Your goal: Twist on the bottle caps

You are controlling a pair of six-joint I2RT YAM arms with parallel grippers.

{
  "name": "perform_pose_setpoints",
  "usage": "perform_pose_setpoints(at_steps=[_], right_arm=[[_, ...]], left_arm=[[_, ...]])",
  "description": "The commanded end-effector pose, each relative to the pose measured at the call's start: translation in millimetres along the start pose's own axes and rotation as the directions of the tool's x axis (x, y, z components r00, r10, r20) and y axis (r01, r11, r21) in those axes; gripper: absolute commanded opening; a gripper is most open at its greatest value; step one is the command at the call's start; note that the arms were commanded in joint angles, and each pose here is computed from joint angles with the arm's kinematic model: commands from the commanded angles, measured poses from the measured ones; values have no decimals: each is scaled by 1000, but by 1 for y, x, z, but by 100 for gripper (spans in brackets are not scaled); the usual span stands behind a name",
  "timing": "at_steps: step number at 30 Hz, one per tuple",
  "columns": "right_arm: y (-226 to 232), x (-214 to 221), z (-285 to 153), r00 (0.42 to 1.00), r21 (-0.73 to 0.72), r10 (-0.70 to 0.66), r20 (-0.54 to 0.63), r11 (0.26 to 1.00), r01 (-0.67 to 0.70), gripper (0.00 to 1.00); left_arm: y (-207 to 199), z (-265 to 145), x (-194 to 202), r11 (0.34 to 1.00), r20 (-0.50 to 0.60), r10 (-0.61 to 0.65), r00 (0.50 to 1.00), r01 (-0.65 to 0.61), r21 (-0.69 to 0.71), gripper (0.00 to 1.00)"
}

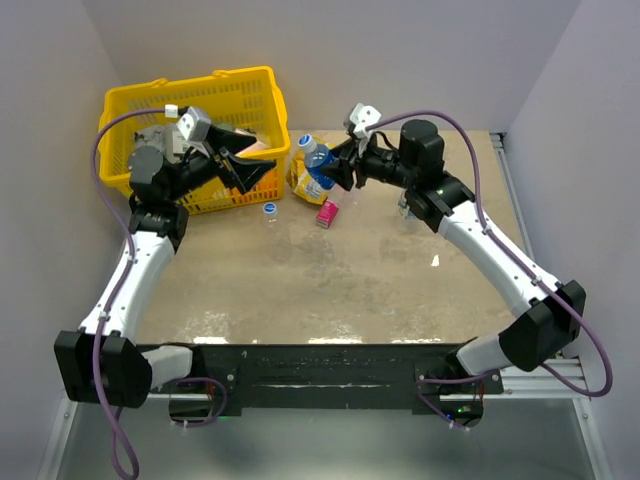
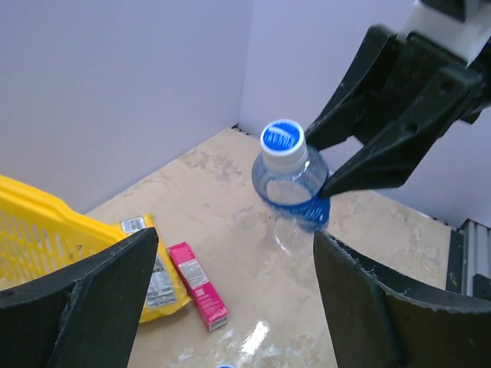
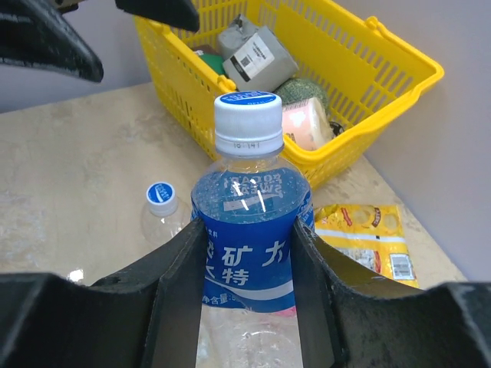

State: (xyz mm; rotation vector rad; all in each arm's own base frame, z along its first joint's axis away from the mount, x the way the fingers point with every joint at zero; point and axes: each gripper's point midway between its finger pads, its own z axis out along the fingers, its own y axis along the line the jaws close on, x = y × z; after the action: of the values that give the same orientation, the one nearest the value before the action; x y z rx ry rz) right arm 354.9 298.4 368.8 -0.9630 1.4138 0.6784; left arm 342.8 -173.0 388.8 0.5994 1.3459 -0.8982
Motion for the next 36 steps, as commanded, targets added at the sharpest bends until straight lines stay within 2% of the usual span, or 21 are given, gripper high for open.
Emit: perform_pose_setpoints(at_steps=[1, 5, 13, 19, 25, 28, 29, 30, 31, 33, 36], right_arm=[[11, -7, 4, 998, -47, 16, 67, 999, -13, 25], [17, -10, 6, 996, -61, 50, 73, 997, -46, 25], [33, -17, 9, 995, -108, 50, 87, 993, -40, 25], [42, -17, 9, 995, -124, 53, 84, 991, -42, 25], [46, -16, 6, 996, -128, 49, 79, 991, -38, 25], [47, -12, 5, 997, -126, 38, 66, 992, -29, 27], [45, -12, 5, 997, -120, 22, 68, 993, -14, 30], [46, -6, 1, 999, -114, 31, 38, 993, -26, 48], [44, -6, -1, 999, -98, 26, 33, 995, -22, 58], [35, -1, -11, 1000, -48, 18, -15, 999, -19, 74], [9, -11, -38, 1000, 67, -13, -23, 998, 15, 83]], left_arm=[[-27, 17, -24, 989, 43, -62, 997, 55, 140, 87], [-47, 34, -18, 978, 26, -65, 998, 59, 201, 87], [-49, 53, -4, 970, 2, -107, 994, 104, 221, 81], [-52, 61, -1, 963, 0, -114, 993, 111, 247, 66], [-55, 67, 7, 959, -12, -117, 993, 116, 260, 47], [-59, 71, 9, 955, -12, -100, 995, 99, 279, 26], [-60, 72, 7, 955, -7, -91, 996, 89, 284, 12], [-60, 74, 6, 955, -1, -78, 997, 75, 286, 4], [-62, 76, 7, 954, -2, -70, 998, 68, 293, 0], [-63, 79, 7, 955, -8, -38, 999, 38, 294, 0], [-61, 80, 15, 958, -33, 0, 999, 10, 287, 0]])
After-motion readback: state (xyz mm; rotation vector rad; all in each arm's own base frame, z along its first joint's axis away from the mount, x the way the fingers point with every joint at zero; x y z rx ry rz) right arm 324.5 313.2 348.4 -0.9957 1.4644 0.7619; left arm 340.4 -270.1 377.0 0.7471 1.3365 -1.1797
